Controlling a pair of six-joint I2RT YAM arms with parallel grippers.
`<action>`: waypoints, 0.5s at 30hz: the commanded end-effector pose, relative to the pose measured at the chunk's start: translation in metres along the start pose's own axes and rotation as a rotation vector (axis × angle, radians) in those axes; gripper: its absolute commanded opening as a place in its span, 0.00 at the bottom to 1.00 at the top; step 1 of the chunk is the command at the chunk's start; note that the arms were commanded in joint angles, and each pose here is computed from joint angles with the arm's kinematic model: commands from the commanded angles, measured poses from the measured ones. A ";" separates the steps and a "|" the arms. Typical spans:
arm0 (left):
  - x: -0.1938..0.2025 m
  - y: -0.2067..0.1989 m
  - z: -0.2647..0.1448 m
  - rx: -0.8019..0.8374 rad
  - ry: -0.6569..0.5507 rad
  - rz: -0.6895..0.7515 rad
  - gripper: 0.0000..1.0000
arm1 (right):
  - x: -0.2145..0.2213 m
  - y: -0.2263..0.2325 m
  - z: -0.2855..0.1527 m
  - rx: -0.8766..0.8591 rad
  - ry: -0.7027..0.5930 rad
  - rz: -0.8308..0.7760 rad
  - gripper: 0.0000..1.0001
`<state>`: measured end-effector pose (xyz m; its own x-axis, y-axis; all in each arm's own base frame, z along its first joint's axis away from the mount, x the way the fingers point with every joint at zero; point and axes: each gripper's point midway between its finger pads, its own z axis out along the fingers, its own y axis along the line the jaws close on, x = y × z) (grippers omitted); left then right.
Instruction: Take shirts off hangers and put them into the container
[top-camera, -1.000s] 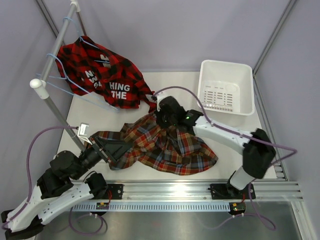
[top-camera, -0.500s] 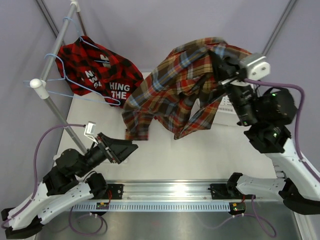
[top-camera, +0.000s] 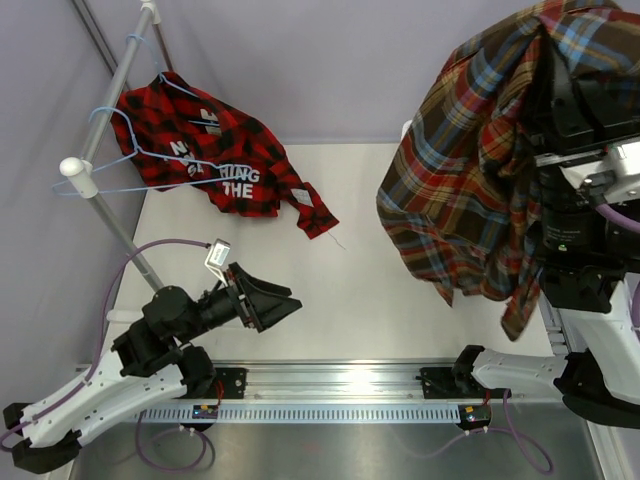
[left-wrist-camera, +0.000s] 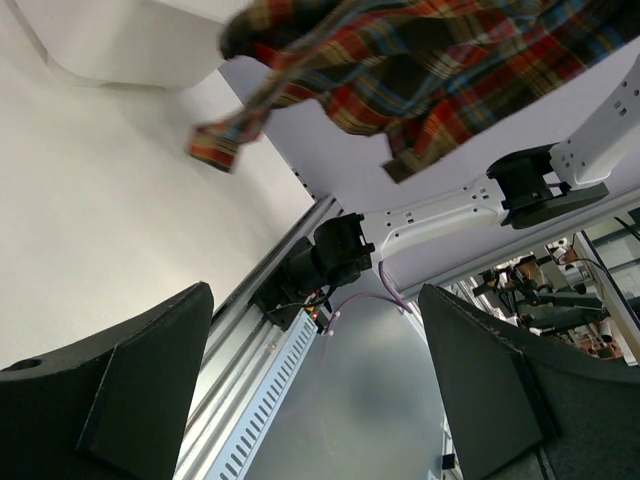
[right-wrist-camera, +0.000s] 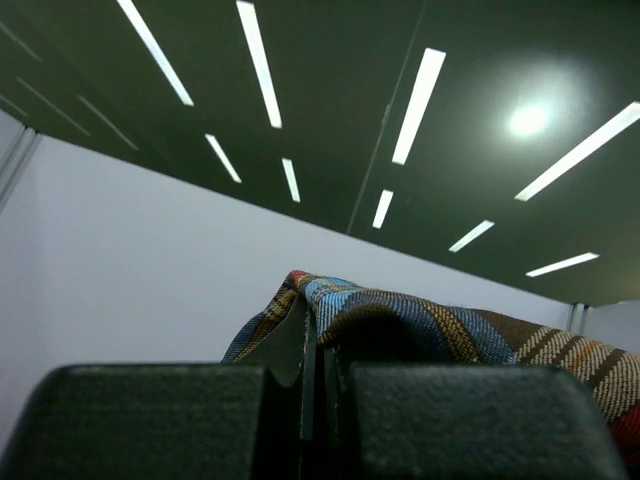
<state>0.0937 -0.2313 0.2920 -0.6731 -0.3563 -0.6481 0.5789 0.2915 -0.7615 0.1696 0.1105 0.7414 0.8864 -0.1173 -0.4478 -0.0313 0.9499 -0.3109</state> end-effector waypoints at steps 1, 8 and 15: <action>-0.005 -0.019 0.000 0.097 -0.014 0.027 0.89 | -0.062 -0.062 -0.002 0.137 -0.185 -0.047 0.00; 0.002 -0.018 -0.001 0.115 -0.002 -0.011 0.87 | -0.088 -0.102 -0.021 0.207 -0.228 -0.083 0.00; 0.006 -0.015 -0.003 0.107 0.015 -0.017 0.84 | -0.097 -0.118 -0.032 0.200 -0.218 -0.065 0.00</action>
<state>0.0872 -0.2341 0.2893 -0.6881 -0.3503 -0.6354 0.5876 0.2447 -0.7712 0.0813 0.0068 0.7890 0.9571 -0.1121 -0.2672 0.0746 0.9864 -0.1466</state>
